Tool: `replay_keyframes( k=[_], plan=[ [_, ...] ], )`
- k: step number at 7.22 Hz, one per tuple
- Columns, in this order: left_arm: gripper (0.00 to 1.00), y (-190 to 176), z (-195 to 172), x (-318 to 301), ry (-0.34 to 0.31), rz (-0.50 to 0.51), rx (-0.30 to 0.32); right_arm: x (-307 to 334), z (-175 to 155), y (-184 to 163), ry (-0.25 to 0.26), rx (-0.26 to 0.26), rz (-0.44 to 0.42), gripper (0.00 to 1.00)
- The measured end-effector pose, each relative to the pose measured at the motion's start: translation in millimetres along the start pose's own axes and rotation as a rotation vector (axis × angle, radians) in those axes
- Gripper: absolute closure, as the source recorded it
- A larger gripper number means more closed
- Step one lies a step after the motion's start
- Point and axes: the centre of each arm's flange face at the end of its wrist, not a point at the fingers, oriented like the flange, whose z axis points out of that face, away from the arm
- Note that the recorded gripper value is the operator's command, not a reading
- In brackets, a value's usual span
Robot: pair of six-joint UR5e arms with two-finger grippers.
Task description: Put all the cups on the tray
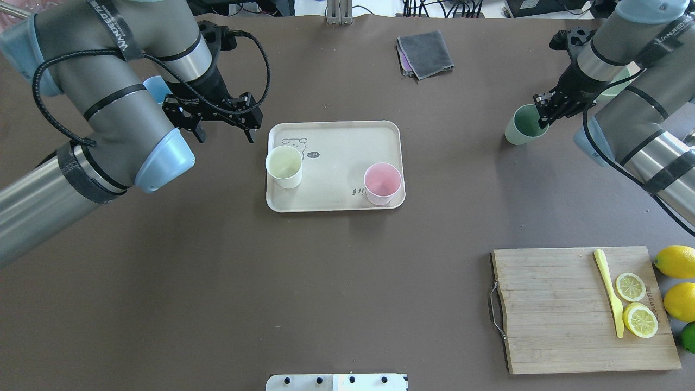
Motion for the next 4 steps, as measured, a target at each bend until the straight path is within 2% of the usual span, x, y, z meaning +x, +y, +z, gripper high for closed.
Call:
replay_keyframes(
  k=[2,4],
  plan=[
    [0.02,-30,-14,-75,-0.036,0.083,0.023,-76,-19,-15,-0.032,0.005,-0.002,1.0],
    [0.02,-75,-18,-147,-0.058,0.118,0.042,-178,-23,-13,-0.055,0.011,0.014,1.0]
  ],
)
